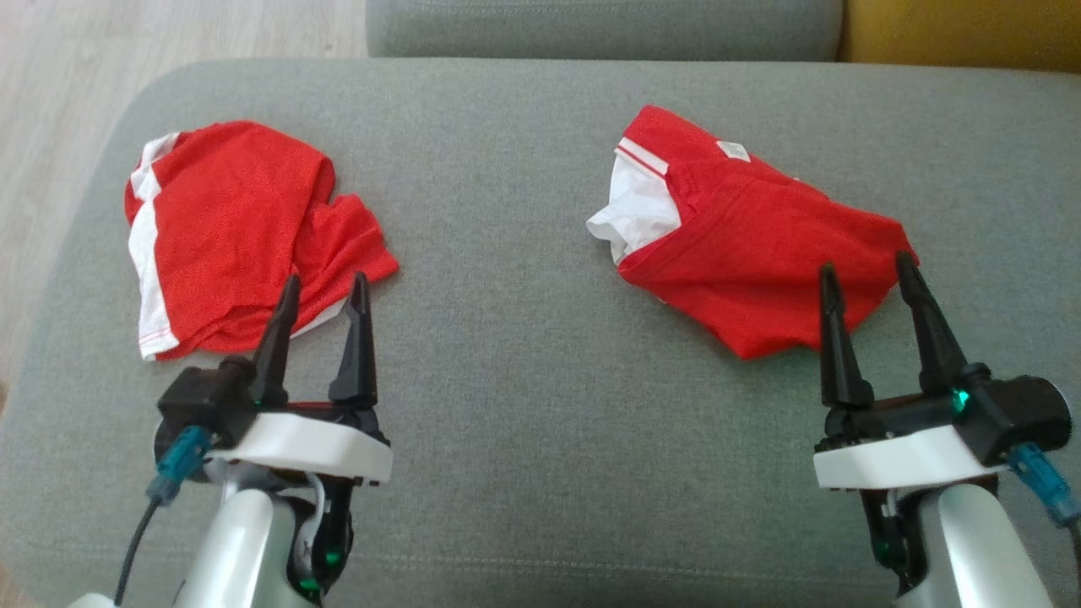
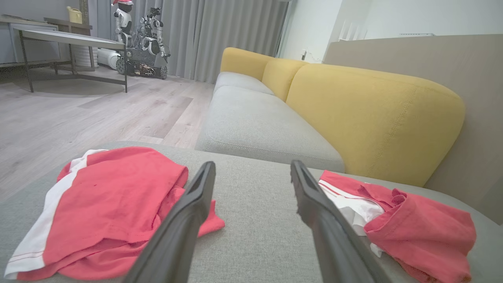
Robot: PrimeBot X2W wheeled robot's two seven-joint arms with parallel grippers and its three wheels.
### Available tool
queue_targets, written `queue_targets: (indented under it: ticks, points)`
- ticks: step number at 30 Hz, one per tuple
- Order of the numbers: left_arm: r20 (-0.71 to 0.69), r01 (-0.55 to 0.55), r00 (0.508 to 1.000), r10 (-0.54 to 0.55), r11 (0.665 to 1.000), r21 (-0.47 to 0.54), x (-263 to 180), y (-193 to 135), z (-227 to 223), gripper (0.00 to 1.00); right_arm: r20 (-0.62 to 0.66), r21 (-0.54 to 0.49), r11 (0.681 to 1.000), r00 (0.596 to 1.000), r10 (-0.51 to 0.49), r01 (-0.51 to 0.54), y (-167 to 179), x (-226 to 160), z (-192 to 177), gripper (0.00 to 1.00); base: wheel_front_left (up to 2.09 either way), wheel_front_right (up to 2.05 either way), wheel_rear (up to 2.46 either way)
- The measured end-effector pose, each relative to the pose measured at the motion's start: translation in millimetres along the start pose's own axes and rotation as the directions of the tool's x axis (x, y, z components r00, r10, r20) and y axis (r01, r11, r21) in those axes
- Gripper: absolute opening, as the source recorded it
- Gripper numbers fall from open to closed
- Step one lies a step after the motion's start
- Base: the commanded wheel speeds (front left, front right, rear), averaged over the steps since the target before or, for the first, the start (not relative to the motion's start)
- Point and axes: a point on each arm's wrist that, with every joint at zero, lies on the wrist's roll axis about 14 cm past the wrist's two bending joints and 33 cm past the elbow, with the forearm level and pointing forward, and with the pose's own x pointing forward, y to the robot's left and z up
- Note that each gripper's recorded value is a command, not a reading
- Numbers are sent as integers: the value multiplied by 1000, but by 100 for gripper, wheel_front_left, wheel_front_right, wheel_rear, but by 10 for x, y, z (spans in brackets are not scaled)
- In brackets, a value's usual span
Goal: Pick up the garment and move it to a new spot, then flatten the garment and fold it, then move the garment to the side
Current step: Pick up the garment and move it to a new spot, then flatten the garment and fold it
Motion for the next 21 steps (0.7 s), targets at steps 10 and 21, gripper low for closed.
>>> queue_targets:
  ticks: [10,21]
  points:
    - [-36,-32,999,32,999,-1,15,147,-138,100,-125,-61,990,985,120,-128,324,198,-372,100,0,0,0]
    - [-79,-56,995,53,998,-32,67,210,-284,100,-317,-171,931,913,258,-323,623,472,-1006,100,0,0,0]
